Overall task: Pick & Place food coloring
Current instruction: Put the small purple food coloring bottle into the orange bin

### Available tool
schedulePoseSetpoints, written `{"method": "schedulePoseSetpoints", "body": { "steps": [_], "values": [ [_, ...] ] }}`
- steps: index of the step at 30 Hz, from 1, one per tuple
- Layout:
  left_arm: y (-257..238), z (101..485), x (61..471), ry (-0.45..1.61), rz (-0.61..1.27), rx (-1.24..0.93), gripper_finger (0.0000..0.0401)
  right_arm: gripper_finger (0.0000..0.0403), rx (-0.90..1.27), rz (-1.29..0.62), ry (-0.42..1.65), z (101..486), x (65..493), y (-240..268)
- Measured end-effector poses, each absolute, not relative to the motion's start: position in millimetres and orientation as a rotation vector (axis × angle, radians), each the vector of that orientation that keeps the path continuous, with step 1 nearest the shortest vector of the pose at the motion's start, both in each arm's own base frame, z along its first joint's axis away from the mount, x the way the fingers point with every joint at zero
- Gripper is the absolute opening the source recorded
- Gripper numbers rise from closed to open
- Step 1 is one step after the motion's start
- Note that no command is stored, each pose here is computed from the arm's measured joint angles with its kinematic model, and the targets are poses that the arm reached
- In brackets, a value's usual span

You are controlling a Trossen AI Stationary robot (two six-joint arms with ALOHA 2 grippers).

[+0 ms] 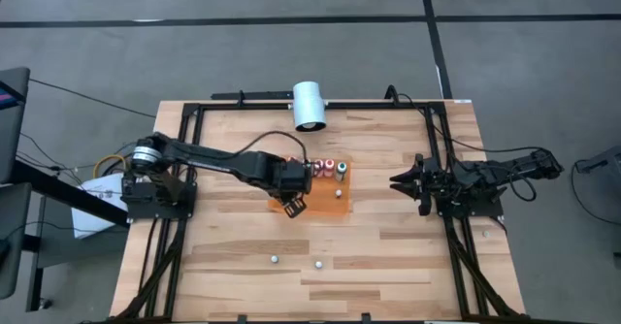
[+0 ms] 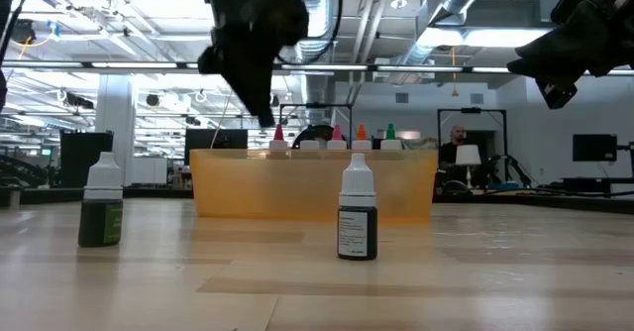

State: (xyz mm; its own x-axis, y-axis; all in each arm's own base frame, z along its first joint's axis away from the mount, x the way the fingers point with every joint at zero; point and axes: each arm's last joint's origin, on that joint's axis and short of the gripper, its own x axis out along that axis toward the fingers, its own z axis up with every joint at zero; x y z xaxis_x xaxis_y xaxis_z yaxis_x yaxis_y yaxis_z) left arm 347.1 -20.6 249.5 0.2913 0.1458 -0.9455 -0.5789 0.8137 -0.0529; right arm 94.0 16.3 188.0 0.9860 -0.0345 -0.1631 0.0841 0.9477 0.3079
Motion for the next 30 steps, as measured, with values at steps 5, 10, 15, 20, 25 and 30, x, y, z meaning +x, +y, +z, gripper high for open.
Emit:
{"method": "schedulePoseSetpoints", "body": {
  "steps": [5,10,15,20,25,30],
  "values": [
    [-19,228,350,1.287,0.551,-0.388,0.0068,0.0095,0.32,-0.06,0.156,188,94,16],
    [-14,211,354,1.349,0.602,-0.355,0.0068,0.0095,0.32,-0.06,0.155,188,94,16],
    [-9,196,360,1.386,0.597,-0.349,0.0068,0.0095,0.32,-0.06,0.155,188,94,16],
    [-3,188,362,1.412,0.621,-0.35,0.0068,0.0095,0.321,-0.06,0.154,188,94,16],
    [5,183,365,1.41,0.618,-0.36,0.0068,0.0095,0.32,-0.06,0.156,188,94,16],
    [7,175,367,1.433,0.604,-0.374,0.0068,0.0095,0.32,-0.061,0.157,188,94,16]
  ]
}}
